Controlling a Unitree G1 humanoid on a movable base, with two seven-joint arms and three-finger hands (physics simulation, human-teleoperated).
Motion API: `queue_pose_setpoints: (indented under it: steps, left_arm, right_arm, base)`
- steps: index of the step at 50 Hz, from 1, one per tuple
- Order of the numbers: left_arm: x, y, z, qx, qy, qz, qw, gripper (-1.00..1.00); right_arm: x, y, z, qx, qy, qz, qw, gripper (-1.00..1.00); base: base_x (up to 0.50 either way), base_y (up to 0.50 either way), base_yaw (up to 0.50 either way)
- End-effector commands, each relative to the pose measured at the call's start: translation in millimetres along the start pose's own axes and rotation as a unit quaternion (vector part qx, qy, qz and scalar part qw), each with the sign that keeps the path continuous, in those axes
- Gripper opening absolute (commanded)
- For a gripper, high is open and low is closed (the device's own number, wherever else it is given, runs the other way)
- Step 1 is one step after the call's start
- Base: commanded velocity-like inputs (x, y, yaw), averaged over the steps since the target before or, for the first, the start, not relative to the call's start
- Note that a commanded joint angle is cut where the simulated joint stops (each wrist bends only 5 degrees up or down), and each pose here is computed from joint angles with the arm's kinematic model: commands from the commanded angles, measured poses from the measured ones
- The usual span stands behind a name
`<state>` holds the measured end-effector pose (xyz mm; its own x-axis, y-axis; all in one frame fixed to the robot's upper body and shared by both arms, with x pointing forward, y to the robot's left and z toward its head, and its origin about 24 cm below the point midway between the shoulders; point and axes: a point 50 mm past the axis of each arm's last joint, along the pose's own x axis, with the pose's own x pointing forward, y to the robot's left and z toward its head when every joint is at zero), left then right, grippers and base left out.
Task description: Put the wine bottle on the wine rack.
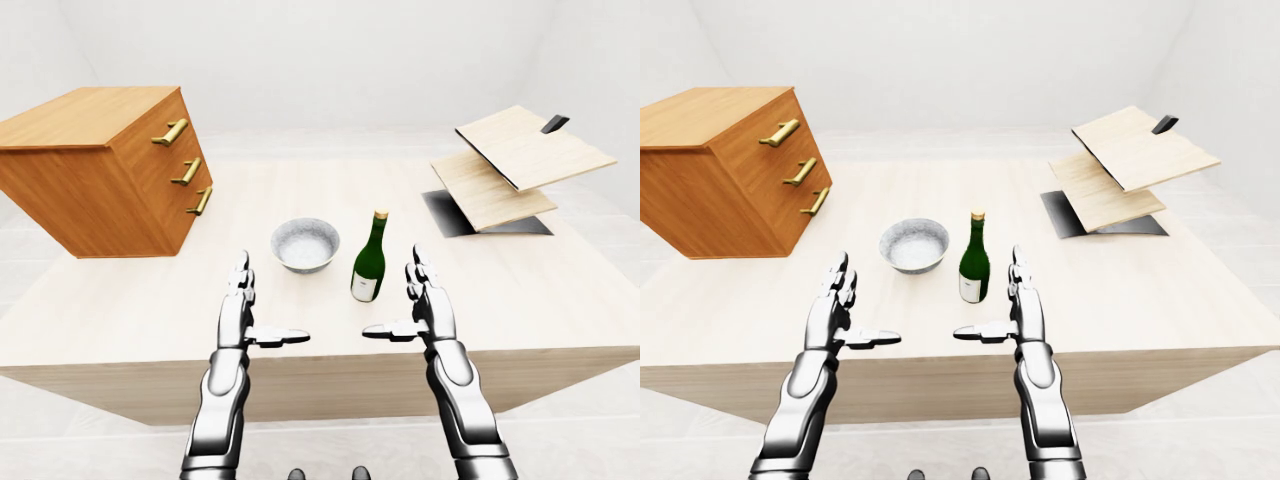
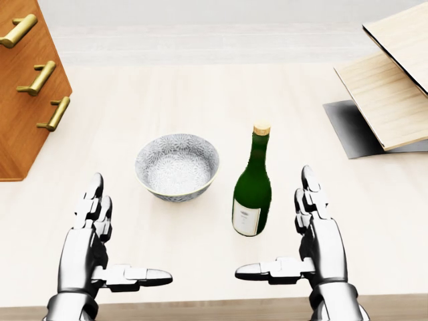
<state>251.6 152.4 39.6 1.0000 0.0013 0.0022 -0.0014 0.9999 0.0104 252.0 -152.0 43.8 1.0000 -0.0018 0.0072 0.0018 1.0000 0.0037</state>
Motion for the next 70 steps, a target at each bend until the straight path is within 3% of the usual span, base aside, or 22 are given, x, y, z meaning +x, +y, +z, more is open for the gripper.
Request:
queue_pose_setpoints:
  steps: [1,8,10,11,14,16,20,23,26,32,34,38,42,46,70]
  left_arm:
    - [-3.9,9.8,2.3,0.0,0.002,0.01,1.0,1.0]
    - [-8.2,10.7,16.3,0.012,-0.024,0.007,1.0,1.0]
    - [-10.7,9.9,21.6,0.03,-0.037,0.001,0.999,1.0]
    - [-11.0,11.6,29.0,0.025,-0.044,0.005,0.999,1.0]
    - [-11.9,12.6,39.2,0.023,-0.054,0.002,0.998,1.0]
    - [-16.4,11.8,67.3,0.036,-0.113,-0.008,0.993,1.0]
    - [-29.9,14.3,130.5,0.049,-0.253,-0.012,0.966,1.0]
    - [-41.9,18.6,168.4,0.044,-0.344,0.001,0.938,1.0]
    - [-49.7,22.5,187.6,0.039,-0.393,0.007,0.919,1.0]
    - [-50.4,23.9,191.6,0.047,-0.401,0.008,0.915,1.0]
    - [-50.3,23.2,192.2,0.061,-0.401,0.009,0.914,1.0]
    - [-59.7,21.7,208.1,0.056,-0.445,0.005,0.894,1.0]
    - [-62.4,20.5,213.0,0.059,-0.458,0.005,0.887,1.0]
    - [-58.7,19.1,208.8,0.066,-0.445,0.002,0.893,1.0]
    - [-57.8,18.6,212.2,0.083,-0.451,0.007,0.888,1.0]
  right_arm:
    - [-3.6,-9.9,9.0,0.002,-0.007,-0.008,1.0,1.0]
    - [-6.8,-13.3,40.6,-0.012,-0.062,-0.016,0.998,1.0]
    - [-9.7,-13.8,58.2,-0.017,-0.1,-0.017,0.995,1.0]
    - [-14.0,-14.3,76.4,-0.024,-0.14,-0.02,0.99,1.0]
    - [-18.7,-14.6,94.8,-0.033,-0.18,-0.023,0.983,1.0]
    - [-30.2,-13.3,125.7,-0.048,-0.25,-0.022,0.967,1.0]
    - [-56.1,-11.6,181.3,-0.072,-0.387,-0.024,0.919,1.0]
    - [-68.7,-12.4,201.9,-0.076,-0.443,-0.027,0.893,1.0]
    - [-75.7,-12.5,212.7,-0.08,-0.474,-0.029,0.876,1.0]
    - [-83.3,-10.9,225.2,-0.089,-0.51,-0.029,0.855,1.0]
    - [-82.6,-10.6,223.5,-0.089,-0.506,-0.028,0.858,1.0]
    - [-78.5,-12.1,215.8,-0.087,-0.483,-0.031,0.871,1.0]
    - [-79.5,-13.4,216.0,-0.086,-0.484,-0.033,0.87,1.0]
    - [-81.1,-15.3,217.8,-0.08,-0.49,-0.033,0.868,1.0]
    - [-82.6,-16.1,219.4,-0.071,-0.495,-0.028,0.865,1.0]
  base:
    - [0.0,0.0,0.0]
    - [0.0,0.0,0.0]
    - [0.0,0.0,0.0]
    - [0.0,0.0,0.0]
    - [0.0,0.0,0.0]
    - [0.0,0.0,0.0]
    - [0.0,0.0,0.0]
    - [0.0,0.0,0.0]
    - [0.0,0.0,0.0]
    - [0.0,0.0,0.0]
    - [0.0,0.0,0.0]
    - [0.0,0.0,0.0]
    - [0.0,0.0,0.0]
    - [0.0,-0.25,0.0]
    - [0.0,-0.5,0.0]
